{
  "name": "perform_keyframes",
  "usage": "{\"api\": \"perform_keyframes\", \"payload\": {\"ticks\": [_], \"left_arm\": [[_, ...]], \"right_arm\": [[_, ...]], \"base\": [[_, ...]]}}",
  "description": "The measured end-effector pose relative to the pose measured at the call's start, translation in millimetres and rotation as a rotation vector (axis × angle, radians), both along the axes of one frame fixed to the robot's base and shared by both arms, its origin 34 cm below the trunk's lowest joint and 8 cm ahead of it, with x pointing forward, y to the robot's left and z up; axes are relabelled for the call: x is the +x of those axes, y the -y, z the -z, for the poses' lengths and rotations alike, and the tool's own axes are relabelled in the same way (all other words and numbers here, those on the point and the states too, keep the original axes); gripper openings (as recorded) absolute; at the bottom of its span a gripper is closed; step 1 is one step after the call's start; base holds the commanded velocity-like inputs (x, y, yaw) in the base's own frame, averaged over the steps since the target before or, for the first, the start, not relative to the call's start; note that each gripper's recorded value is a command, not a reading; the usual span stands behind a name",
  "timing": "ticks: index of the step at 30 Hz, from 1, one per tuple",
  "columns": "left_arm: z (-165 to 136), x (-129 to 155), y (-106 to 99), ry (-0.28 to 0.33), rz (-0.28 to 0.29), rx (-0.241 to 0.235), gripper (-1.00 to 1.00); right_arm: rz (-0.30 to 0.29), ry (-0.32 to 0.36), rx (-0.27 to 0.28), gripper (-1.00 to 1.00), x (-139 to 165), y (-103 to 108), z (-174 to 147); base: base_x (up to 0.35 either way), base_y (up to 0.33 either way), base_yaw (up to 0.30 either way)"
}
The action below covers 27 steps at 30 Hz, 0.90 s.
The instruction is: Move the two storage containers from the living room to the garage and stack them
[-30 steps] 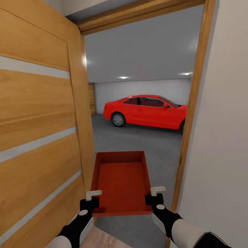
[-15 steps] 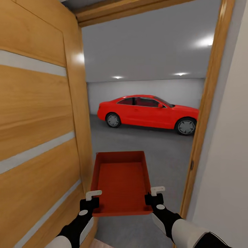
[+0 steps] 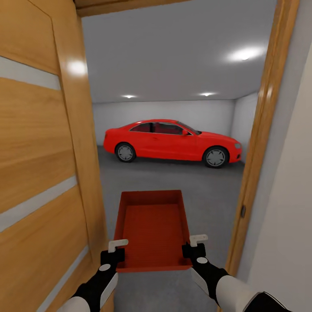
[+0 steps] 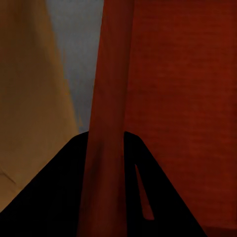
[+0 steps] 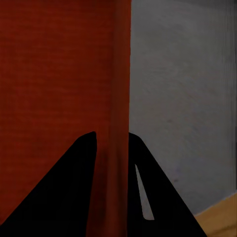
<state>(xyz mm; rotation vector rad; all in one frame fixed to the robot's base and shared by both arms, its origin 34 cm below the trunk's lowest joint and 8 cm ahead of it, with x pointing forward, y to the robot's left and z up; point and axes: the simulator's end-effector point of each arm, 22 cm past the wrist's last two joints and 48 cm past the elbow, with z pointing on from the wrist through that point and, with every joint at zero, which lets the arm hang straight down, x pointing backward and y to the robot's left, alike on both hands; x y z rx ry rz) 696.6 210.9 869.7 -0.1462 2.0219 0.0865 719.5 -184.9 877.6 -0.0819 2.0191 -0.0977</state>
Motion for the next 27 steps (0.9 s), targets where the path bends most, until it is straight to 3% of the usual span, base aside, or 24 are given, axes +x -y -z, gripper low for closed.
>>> {"api": "perform_keyframes", "payload": {"ticks": [11,27], "left_arm": [[-5.4,3.0,0.0,0.016,0.003,0.008,-1.00],[-8.4,4.6,-0.3,0.023,0.005,0.015,-1.00]], "right_arm": [[0.004,0.017,0.006,-1.00,1.7,0.2,-3.1],[0.005,0.025,0.011,-1.00,2.6,0.0,-4.6]], "base": [[0.210,0.210,-0.260],[0.006,0.005,-0.016]]}}
